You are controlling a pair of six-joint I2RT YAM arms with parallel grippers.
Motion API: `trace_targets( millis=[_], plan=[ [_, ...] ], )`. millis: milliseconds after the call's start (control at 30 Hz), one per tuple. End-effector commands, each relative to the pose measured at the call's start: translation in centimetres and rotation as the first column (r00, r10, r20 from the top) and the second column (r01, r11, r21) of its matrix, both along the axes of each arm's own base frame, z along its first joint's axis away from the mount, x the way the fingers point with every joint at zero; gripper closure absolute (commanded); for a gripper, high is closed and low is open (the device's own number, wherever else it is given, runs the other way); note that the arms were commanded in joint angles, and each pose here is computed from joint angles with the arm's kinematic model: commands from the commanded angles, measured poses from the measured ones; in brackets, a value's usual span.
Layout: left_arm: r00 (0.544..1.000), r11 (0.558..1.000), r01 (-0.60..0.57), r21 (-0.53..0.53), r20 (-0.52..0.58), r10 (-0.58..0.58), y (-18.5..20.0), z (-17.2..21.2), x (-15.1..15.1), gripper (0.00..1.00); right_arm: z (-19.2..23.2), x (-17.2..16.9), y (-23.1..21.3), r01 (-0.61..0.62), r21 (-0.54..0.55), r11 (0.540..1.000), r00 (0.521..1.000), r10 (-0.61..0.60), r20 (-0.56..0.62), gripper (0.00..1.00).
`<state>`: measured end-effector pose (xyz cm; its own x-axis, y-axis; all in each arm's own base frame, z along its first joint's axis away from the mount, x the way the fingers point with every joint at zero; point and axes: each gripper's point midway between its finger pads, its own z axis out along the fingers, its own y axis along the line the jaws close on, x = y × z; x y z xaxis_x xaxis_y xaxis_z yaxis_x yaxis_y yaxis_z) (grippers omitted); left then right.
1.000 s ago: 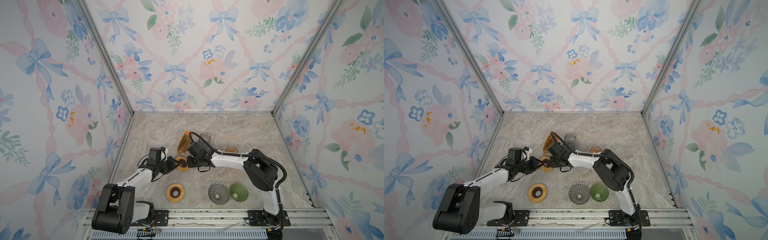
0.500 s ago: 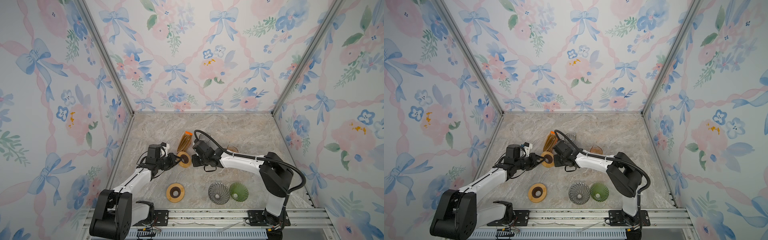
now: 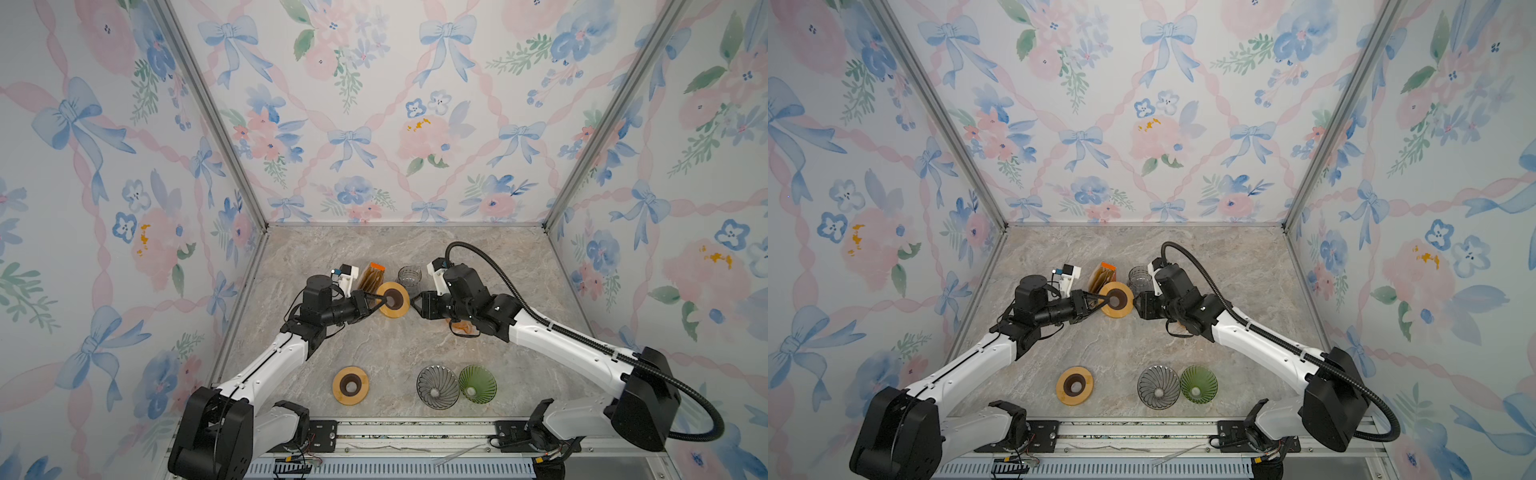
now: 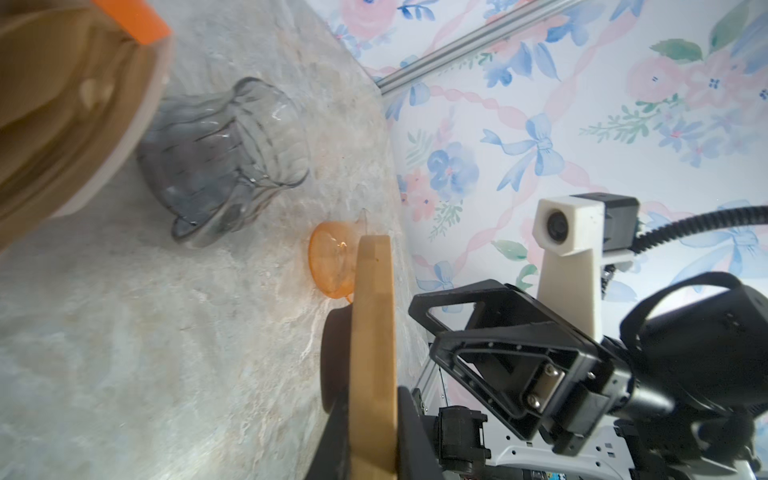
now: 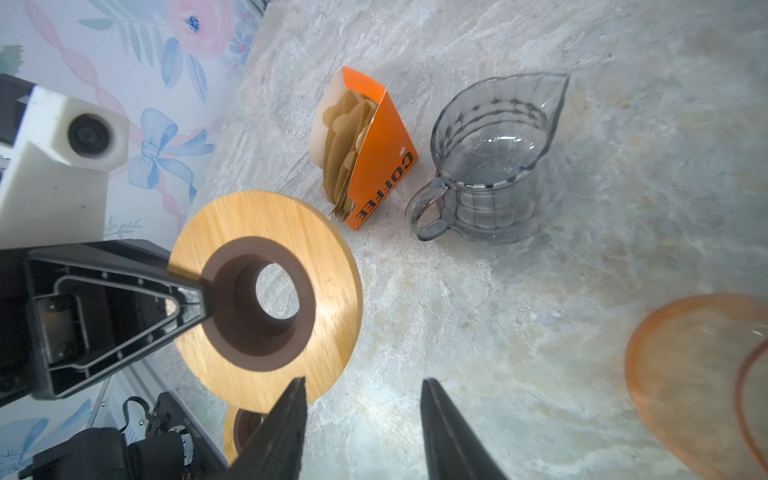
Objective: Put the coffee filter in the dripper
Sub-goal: 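Grasp the wooden dripper base edge with the right gripper and lift it, then carry the wooden base over the orange pitcher with the right gripper while the left rises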
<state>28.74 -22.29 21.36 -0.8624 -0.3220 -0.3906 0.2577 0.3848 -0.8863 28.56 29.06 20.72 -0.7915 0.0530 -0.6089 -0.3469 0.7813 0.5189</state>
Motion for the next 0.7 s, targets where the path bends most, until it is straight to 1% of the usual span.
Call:
trace_targets(
  millis=[0, 100, 233, 300, 400, 500, 567, 600, 667],
  plan=[
    [0.995, 0.995, 0.025, -0.097, 0.097, -0.016, -1.6, 4.4, 0.4, 0.89, 2.4, -0.5, -1.4, 0.000, 0.148, 0.989, 1.000, 0.004, -0.029, 0.49],
    [0.991, 0.986, 0.062, -0.153, 0.128, -0.042, -3.1, 6.2, 0.0, 0.89, 4.6, -0.5, -3.0, 0.011, 0.253, 0.967, 1.000, -0.005, -0.024, 0.44],
    [0.985, 0.969, 0.108, -0.223, 0.153, -0.074, -4.6, 8.0, -0.5, 0.88, 7.1, -1.1, -4.3, -0.022, 0.372, 0.928, 1.000, 0.027, -0.009, 0.37],
    [0.982, 0.958, 0.124, -0.260, 0.170, -0.081, -5.0, 9.0, -0.7, 0.89, 8.2, -1.1, -5.2, -0.023, 0.454, 0.890, 1.000, 0.030, -0.009, 0.35],
    [0.979, 0.948, 0.142, -0.284, 0.182, -0.092, -5.7, 10.0, -0.9, 0.88, 9.5, -1.2, -6.2, -0.031, 0.539, 0.842, 0.999, 0.036, 0.001, 0.35],
    [0.976, 0.941, 0.153, -0.301, 0.195, -0.096, -6.3, 11.0, -1.0, 0.89, 10.1, -1.6, -6.5, -0.049, 0.566, 0.823, 0.999, 0.052, 0.010, 0.35],
    [0.975, 0.935, 0.166, -0.313, 0.194, -0.108, -6.7, 11.1, -1.3, 0.89, 10.6, -1.9, -6.2, -0.074, 0.594, 0.801, 0.997, 0.082, 0.015, 0.37],
    [0.970, 0.929, 0.177, -0.324, 0.215, -0.109, -6.9, 12.2, -1.2, 0.89, 11.0, -1.9, -6.1, -0.087, 0.614, 0.785, 0.995, 0.093, 0.022, 0.38],
    [0.967, 0.921, 0.192, -0.339, 0.226, -0.118, -7.5, 12.9, -1.4, 0.89, 11.5, -1.9, -5.9, -0.101, 0.641, 0.761, 0.994, 0.109, 0.027, 0.41]
  ],
)
